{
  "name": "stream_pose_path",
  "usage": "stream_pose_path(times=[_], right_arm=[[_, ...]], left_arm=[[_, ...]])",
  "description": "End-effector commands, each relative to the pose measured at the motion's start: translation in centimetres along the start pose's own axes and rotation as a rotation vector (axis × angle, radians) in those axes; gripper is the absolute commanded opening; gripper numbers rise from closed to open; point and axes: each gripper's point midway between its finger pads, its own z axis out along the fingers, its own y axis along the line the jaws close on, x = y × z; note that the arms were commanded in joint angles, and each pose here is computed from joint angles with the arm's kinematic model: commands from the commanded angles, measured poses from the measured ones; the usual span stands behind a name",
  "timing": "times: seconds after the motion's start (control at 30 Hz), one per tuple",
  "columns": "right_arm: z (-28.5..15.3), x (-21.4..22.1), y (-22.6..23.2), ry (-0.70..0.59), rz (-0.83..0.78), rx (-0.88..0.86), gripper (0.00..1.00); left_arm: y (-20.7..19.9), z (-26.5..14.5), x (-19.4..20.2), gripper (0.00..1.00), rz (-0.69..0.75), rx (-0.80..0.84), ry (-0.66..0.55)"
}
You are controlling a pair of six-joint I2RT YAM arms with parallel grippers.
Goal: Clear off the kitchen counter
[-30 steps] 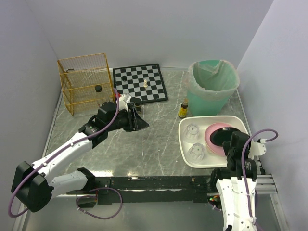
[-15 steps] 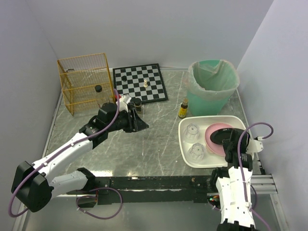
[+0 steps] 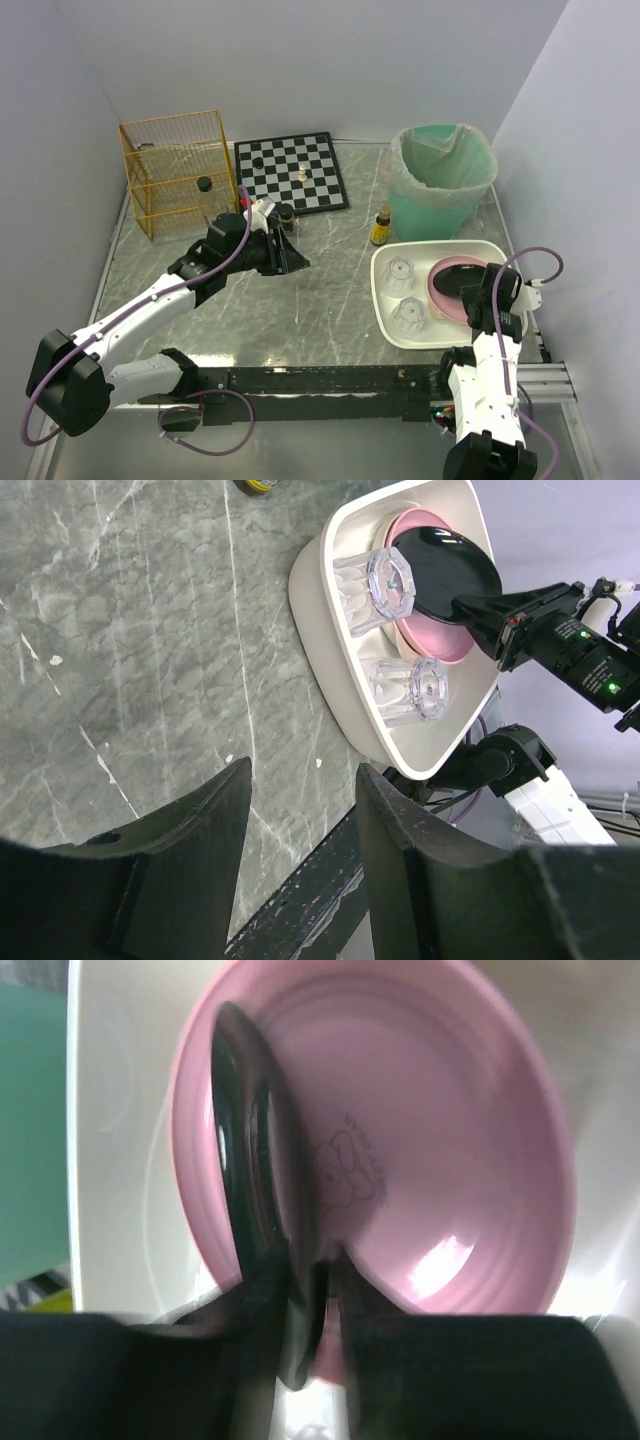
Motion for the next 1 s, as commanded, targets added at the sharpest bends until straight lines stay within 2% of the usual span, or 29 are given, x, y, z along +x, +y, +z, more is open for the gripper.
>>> stream_pose_path(times=[0.0,0.07,0.13,0.3,0.53,0.73,0.97], right_arm=[[0.5,0.4,-0.1,0.017,-0.028,-0.018,0.52],[0.4,0.5,-0.3,0.016,-0.028,-0.011,0.74],[0.3,0.4,-0.4,0.012,-0.034,-0.012,0.85],[-0.1,0.1,-0.8,0.01,-0.046,0.02,0.99],[-1.6,-1.4,-1.4,-0.022,-0.075,0.104,1.0],[-3.1,-3.2,-2.5,-0.073,-0.109,0.208,1.0],[-5.1,-4.6,-1.5,-0.115,-0.116,0.17,1.0]], left_arm=[[-1.0,-0.5,-0.8,0.51,0.029,0.033,-0.026],[-1.0,-0.5,-0.7,0.51,0.022,0.032,-0.029],[-0.9,-0.5,-0.6,0.51,0.018,0.035,-0.028],[-0.7,-0.5,-0.3,0.52,0.017,0.032,-0.017],[-0.6,-0.5,-0.6,0.52,0.027,0.023,-0.025],[-0.2,-0.4,-0.4,0.56,0.017,0.01,-0.027],[-0.2,-0.7,-1.1,0.58,0.036,-0.018,-0.049]])
